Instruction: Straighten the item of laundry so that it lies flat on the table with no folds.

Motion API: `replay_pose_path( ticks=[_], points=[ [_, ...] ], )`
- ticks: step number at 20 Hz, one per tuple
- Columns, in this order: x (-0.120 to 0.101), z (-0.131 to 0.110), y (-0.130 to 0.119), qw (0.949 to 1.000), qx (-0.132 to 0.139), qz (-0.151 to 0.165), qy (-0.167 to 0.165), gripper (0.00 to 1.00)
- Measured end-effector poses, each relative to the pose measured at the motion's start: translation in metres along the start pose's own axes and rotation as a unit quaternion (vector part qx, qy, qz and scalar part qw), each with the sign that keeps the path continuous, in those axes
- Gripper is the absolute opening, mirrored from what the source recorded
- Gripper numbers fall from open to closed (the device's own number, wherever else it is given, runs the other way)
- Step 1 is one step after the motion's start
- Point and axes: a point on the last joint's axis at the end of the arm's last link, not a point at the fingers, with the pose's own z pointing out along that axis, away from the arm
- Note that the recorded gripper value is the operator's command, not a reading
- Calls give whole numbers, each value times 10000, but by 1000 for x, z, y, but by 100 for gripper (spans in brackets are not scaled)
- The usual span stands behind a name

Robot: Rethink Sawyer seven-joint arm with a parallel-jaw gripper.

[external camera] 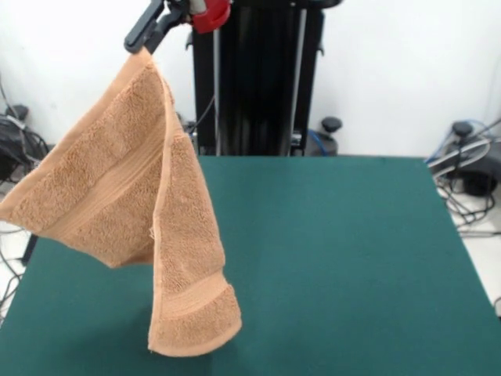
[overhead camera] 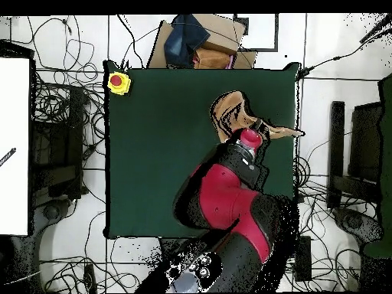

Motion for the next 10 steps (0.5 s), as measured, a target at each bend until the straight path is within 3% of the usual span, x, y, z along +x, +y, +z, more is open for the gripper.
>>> replay_pose_path(
  ticks=[10],
  points=[
    [8, -1, -4, 9999, 99, 28, 80, 0]
  ],
)
